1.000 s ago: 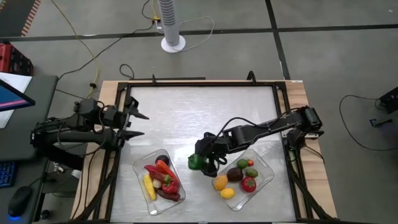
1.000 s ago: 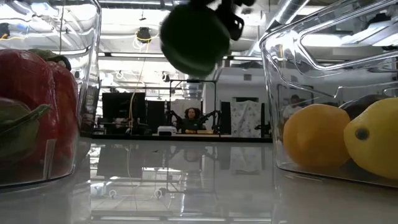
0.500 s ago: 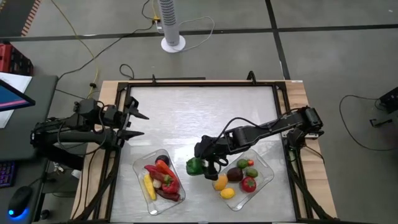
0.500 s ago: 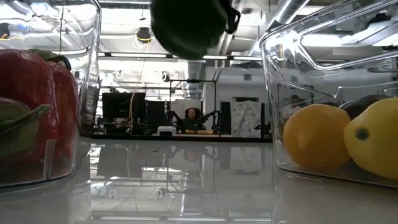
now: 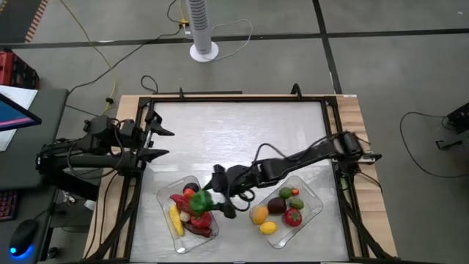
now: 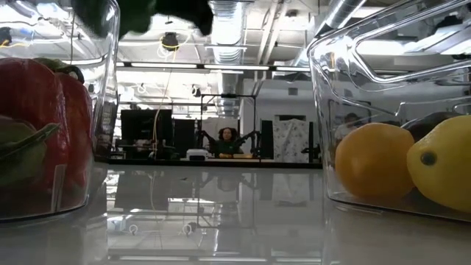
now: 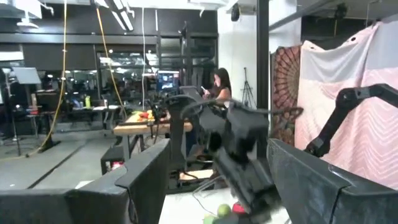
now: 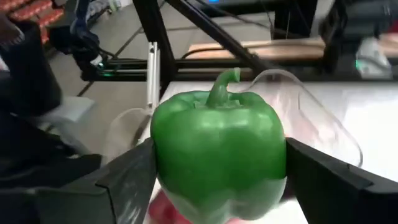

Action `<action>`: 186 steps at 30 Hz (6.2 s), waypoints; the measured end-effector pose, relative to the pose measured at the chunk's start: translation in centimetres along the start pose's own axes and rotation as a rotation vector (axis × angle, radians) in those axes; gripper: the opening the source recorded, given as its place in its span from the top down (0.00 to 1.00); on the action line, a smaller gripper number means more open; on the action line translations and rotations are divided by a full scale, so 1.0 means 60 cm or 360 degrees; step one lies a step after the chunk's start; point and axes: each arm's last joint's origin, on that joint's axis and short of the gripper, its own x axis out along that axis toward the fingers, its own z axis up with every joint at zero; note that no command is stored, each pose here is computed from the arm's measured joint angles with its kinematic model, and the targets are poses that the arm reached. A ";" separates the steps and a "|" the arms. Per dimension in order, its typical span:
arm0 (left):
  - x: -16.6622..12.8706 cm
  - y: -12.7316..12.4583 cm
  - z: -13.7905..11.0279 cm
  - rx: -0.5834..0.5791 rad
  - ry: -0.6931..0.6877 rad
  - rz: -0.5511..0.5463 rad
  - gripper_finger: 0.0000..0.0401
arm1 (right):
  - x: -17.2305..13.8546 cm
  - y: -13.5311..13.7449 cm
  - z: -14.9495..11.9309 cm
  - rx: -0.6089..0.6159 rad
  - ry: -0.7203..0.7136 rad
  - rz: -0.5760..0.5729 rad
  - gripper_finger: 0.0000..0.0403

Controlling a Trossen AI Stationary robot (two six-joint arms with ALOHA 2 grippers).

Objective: Sort produce into baskets
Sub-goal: Put the green bell pepper into the left transparent bin, then return to Home Position

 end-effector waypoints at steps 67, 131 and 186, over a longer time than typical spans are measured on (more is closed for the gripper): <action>-0.116 -0.009 -0.077 0.0045 0.0108 0.0759 0.37 | -0.533 -0.060 -0.192 -0.0251 -0.0961 -0.1063 0.05; -0.087 0.018 -0.262 0.0357 0.0397 0.0982 0.37 | -0.524 -0.087 -0.354 -0.0261 -0.0698 -0.1185 0.05; -0.087 0.018 -0.260 0.0358 0.0403 0.0982 0.37 | -0.524 -0.087 -0.355 -0.0264 -0.0689 -0.1185 0.05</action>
